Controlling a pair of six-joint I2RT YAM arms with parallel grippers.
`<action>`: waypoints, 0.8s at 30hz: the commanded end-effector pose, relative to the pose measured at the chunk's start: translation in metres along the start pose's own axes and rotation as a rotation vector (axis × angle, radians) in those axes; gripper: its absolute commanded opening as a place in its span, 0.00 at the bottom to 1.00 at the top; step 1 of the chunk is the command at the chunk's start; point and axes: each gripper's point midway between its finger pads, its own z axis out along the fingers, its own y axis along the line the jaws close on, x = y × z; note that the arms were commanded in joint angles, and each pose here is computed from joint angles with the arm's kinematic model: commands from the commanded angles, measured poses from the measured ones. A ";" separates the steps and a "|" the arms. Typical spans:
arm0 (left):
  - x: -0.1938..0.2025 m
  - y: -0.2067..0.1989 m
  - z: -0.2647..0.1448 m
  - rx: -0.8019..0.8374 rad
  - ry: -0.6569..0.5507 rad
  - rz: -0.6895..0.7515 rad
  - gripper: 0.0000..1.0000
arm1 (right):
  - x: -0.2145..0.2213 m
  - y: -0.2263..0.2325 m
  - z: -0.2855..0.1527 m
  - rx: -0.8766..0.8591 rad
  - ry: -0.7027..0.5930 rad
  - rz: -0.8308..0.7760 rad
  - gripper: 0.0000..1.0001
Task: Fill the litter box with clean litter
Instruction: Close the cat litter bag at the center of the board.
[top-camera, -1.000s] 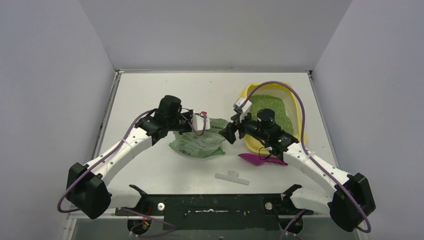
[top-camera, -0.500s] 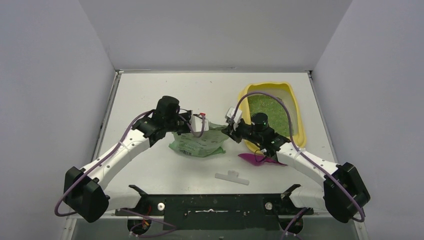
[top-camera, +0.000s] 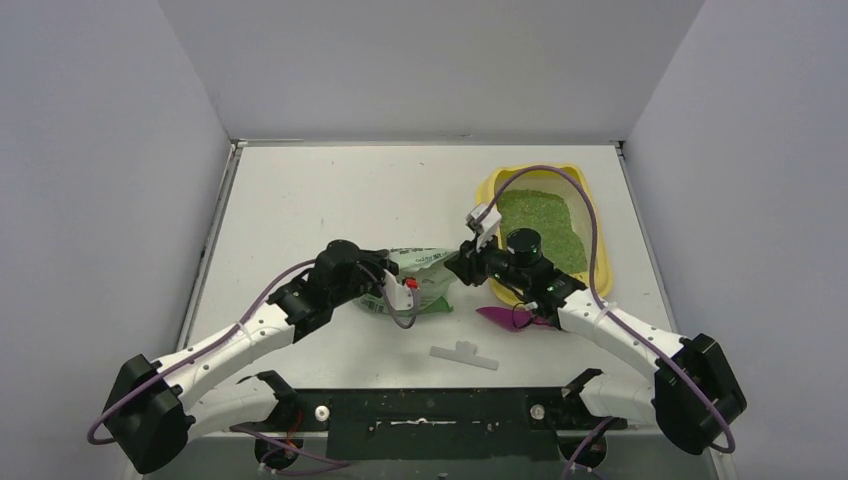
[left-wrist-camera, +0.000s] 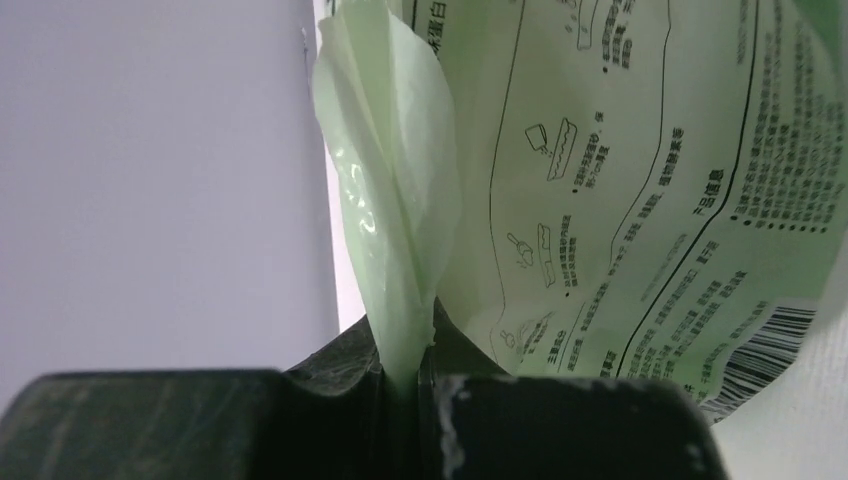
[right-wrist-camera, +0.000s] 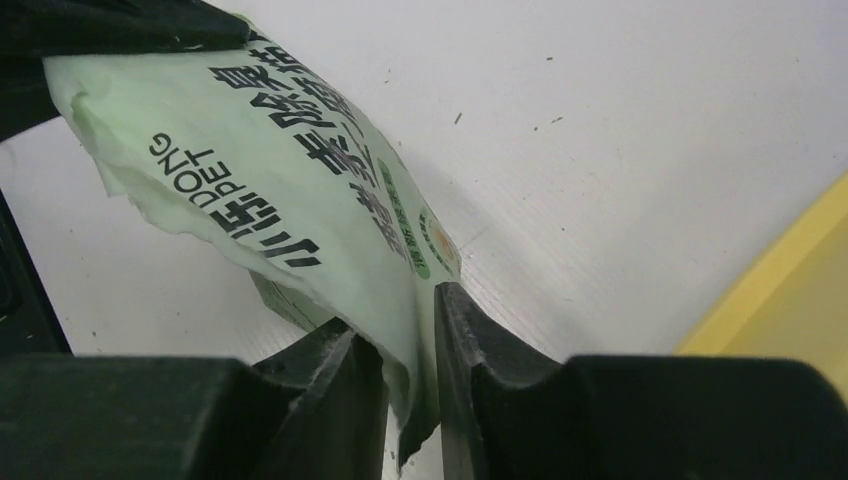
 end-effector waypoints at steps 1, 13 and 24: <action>0.016 0.031 -0.009 -0.182 0.122 0.106 0.00 | -0.039 0.008 -0.005 -0.046 -0.070 0.127 0.40; 0.005 -0.001 -0.020 -0.131 0.110 0.201 0.00 | -0.095 0.045 -0.057 -0.216 0.020 0.271 0.89; 0.012 -0.023 -0.024 -0.072 0.140 0.250 0.00 | -0.053 0.046 -0.010 -0.323 0.311 0.314 0.82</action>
